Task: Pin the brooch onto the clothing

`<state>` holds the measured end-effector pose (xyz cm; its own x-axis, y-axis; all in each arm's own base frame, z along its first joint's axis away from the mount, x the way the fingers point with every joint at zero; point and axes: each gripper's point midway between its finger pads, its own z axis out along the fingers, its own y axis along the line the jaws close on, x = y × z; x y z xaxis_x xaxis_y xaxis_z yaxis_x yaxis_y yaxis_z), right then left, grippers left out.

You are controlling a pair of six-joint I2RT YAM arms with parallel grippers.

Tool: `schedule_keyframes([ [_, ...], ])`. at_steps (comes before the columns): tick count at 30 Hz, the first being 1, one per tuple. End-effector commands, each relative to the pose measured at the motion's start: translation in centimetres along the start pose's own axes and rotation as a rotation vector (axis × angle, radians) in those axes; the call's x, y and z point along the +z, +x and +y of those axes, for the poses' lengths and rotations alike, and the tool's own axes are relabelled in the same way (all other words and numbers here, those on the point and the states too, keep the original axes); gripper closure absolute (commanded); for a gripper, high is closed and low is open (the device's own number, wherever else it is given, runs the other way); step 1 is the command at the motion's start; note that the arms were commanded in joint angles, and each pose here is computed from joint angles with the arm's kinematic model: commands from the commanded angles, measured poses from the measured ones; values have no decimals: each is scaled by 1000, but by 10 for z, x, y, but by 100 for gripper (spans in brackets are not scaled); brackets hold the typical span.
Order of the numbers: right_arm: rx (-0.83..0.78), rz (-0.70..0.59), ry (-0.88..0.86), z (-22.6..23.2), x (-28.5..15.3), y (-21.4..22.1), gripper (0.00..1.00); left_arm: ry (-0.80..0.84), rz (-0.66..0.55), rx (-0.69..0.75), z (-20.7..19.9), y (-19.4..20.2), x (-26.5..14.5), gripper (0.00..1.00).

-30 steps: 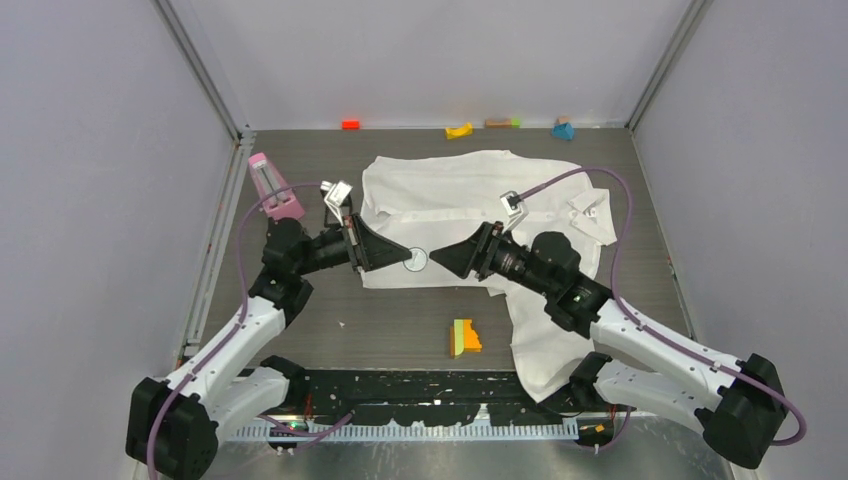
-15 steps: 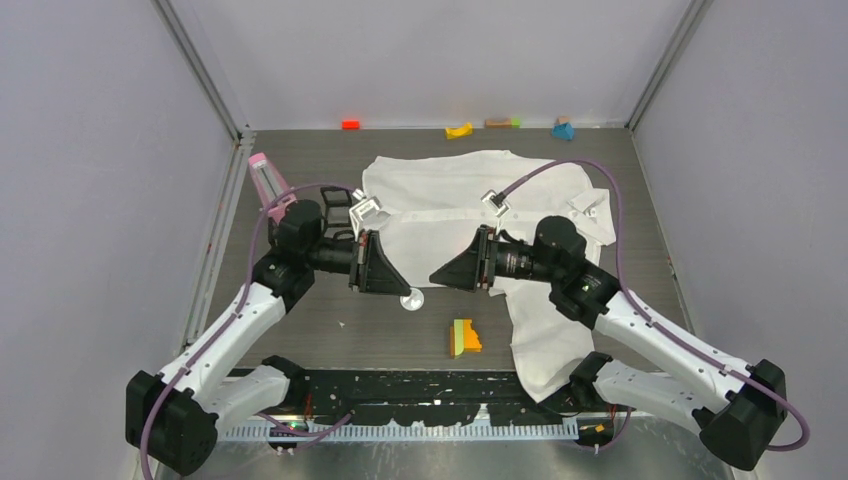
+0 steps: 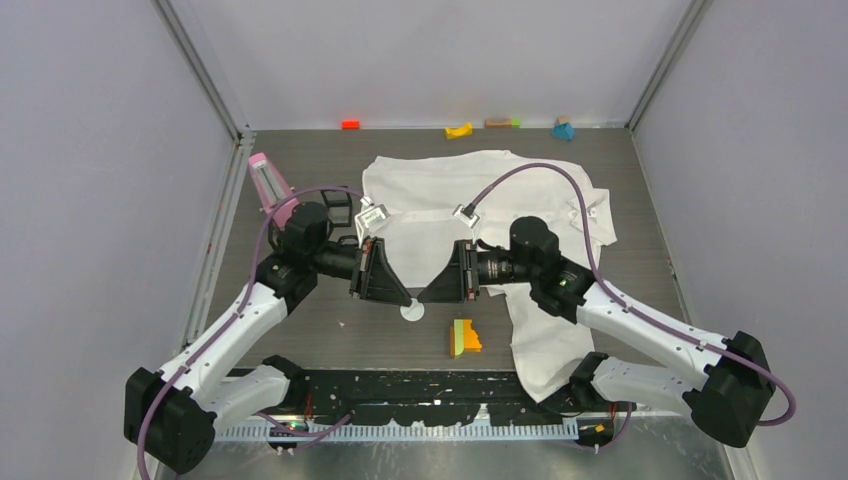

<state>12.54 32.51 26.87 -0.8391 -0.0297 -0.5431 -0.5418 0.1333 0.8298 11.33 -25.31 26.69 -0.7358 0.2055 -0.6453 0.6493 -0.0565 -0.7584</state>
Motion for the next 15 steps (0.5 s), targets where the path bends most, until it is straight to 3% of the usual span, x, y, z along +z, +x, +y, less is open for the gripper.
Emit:
schedule_keyframes([
  [1, -52, 8, -100, 28, 3, -3, 63, 32, 17, 23, -7, 1, 0, 100],
  [15, -43, 32, -100, 21, 7, 7, 75, 34, 21, 22, -8, 2, 0, 100],
])
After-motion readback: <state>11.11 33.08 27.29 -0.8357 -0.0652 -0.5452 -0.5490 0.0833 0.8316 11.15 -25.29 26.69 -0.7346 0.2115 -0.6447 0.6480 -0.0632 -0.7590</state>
